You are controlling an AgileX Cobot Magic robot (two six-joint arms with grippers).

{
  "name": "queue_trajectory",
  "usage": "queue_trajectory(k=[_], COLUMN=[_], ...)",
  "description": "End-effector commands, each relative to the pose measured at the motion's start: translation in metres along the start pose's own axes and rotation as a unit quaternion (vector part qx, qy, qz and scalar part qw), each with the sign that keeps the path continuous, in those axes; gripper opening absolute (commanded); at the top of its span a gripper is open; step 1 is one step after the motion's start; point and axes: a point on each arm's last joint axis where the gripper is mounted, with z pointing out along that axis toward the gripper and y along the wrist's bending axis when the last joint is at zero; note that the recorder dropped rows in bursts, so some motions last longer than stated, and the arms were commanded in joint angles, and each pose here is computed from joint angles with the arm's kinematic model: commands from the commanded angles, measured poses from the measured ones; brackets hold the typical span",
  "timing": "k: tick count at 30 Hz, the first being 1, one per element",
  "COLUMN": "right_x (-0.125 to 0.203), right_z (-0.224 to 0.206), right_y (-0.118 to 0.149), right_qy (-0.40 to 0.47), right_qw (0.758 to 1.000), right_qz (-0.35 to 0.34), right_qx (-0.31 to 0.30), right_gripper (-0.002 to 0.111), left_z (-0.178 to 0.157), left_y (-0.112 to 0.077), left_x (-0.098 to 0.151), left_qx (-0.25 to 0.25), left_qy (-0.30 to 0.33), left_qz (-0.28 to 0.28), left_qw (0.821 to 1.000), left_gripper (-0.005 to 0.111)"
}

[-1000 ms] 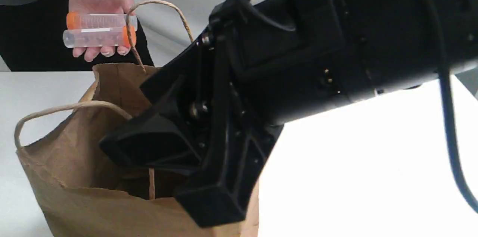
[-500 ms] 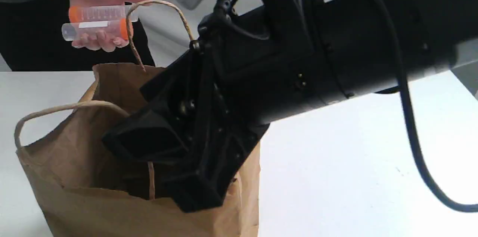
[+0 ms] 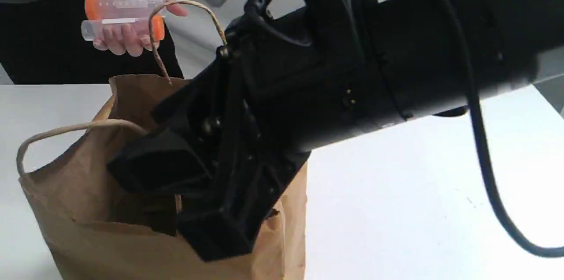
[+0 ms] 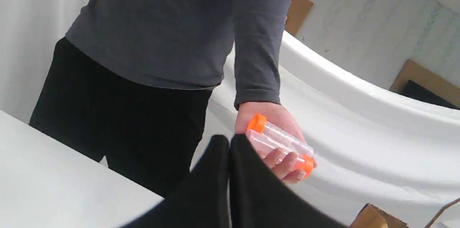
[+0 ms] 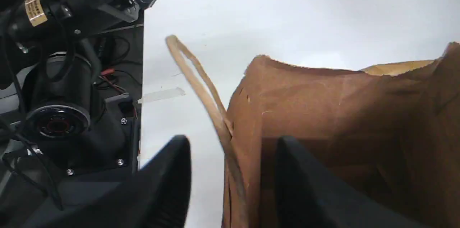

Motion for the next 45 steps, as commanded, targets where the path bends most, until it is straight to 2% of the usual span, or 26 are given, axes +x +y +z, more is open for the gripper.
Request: queue_trajectory(k=[1,4,10,14,18,21,30,33,39,42,45], right_x=[0.002,0.005,0.006,0.006,0.006,0.006,0.006,0.006,0.006,0.006,0.006], right_z=[0.006,0.011,0.012,0.012,0.012,0.012,0.012,0.012,0.012,0.012,0.012], right_y=[0.0,-0.002,-0.003,-0.003,-0.003,-0.003,-0.003,-0.003,-0.003,-0.003,-0.003], right_qy=[0.011,0.019,0.022,0.022,0.022,0.022,0.022,0.022,0.022,0.022,0.022], right_qw=[1.0,1.0,0.999,0.999,0.999,0.999,0.999,0.999,0.999,0.999,0.999], right_qz=[0.006,0.01,0.011,0.013,0.032,0.032,0.033,0.033,0.033,0.033,0.033], right_qx=[-0.018,-0.021,-0.021,-0.021,-0.021,-0.021,-0.021,-0.021,-0.021,-0.021,-0.021], right_gripper=[0.021,0.0,0.0,0.0,0.0,0.0,0.0,0.0,0.0,0.0,0.0], left_z=[0.0,0.0,0.0,0.0,-0.001,-0.003,-0.018,-0.011,0.031,0.058,0.09], left_y=[0.0,0.0,0.0,0.001,-0.003,-0.016,-0.057,-0.067,-0.088,-0.104,-0.124], left_x=[0.001,0.001,0.001,0.001,-0.001,-0.021,-0.089,-0.105,-0.132,-0.143,-0.149], left_qx=[0.0,0.0,0.0,-0.001,-0.019,-0.015,0.022,0.013,0.001,0.031,0.09], left_qy=[-0.002,-0.002,-0.002,-0.001,0.052,0.059,0.003,0.027,0.097,0.147,0.215], left_qz=[0.004,0.004,0.004,-0.036,-0.034,-0.003,0.059,0.107,0.13,0.163,0.197], left_qw=[1.0,1.0,1.0,0.999,0.998,0.998,0.998,0.994,0.987,0.975,0.952], left_gripper=[0.0,0.0,0.0,0.0,0.0,0.0,0.0,0.0,0.0,0.0,0.0])
